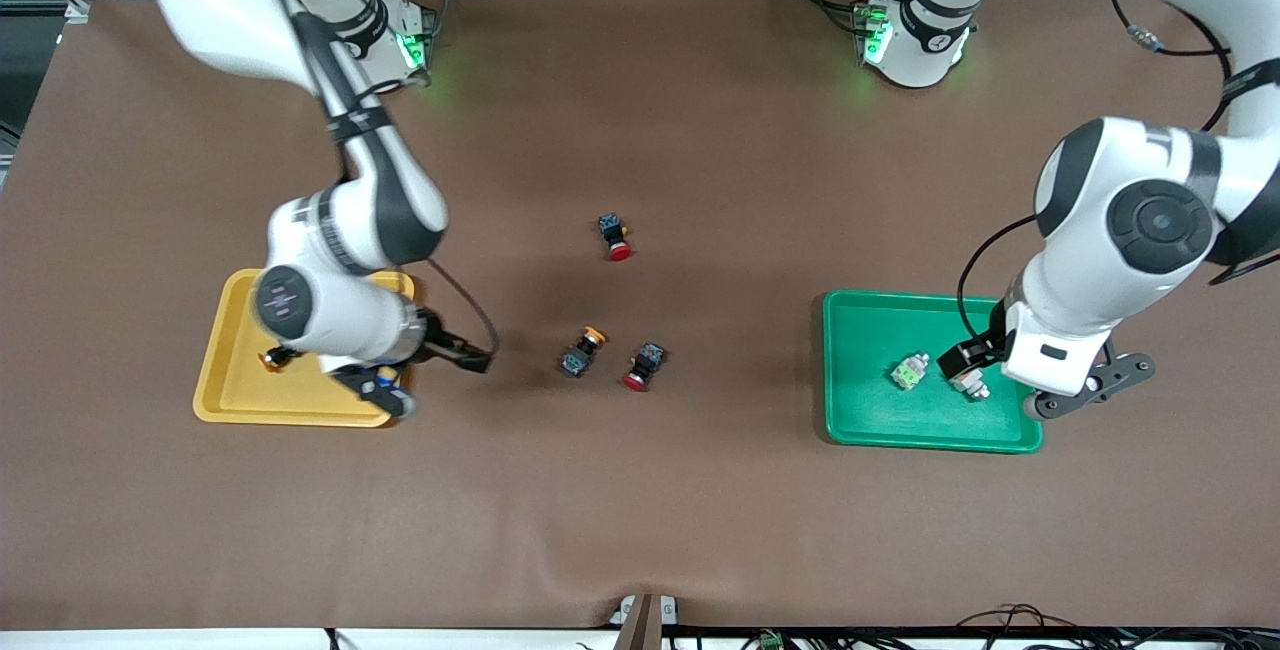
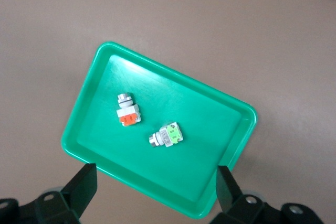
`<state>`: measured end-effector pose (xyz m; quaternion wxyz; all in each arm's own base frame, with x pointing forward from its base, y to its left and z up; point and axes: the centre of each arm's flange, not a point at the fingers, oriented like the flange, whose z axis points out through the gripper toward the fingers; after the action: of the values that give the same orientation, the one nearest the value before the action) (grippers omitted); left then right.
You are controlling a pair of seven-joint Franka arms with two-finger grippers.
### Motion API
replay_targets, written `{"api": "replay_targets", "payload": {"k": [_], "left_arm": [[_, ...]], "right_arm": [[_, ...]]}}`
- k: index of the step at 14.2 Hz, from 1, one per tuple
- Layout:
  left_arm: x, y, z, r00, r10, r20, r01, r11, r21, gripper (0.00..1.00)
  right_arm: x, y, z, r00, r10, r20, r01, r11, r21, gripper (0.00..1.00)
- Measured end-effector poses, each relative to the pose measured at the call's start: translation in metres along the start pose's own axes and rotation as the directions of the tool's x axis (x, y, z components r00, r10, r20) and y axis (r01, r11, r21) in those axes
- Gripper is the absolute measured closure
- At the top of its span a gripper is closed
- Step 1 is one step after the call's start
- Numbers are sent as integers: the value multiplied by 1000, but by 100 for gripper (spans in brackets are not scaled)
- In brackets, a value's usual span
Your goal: Place green and yellow buttons in trays
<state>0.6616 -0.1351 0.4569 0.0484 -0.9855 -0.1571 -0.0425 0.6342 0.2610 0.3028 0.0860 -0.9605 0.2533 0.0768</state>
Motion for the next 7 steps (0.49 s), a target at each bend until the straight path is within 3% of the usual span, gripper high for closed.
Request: {"api": "replay_targets", "payload": {"k": [4,7], "left_arm": [[2,-11,-57,995,97,-39,-96,995,7,0],[3,-37,-98,989,126,-72,-128,991,-26,0]], "right_arm": [[-56,-47,28,1000,5,-18,-4,1000,11,0],[-70,-61,57,999,4,-48,-2,999,33,0]]}}
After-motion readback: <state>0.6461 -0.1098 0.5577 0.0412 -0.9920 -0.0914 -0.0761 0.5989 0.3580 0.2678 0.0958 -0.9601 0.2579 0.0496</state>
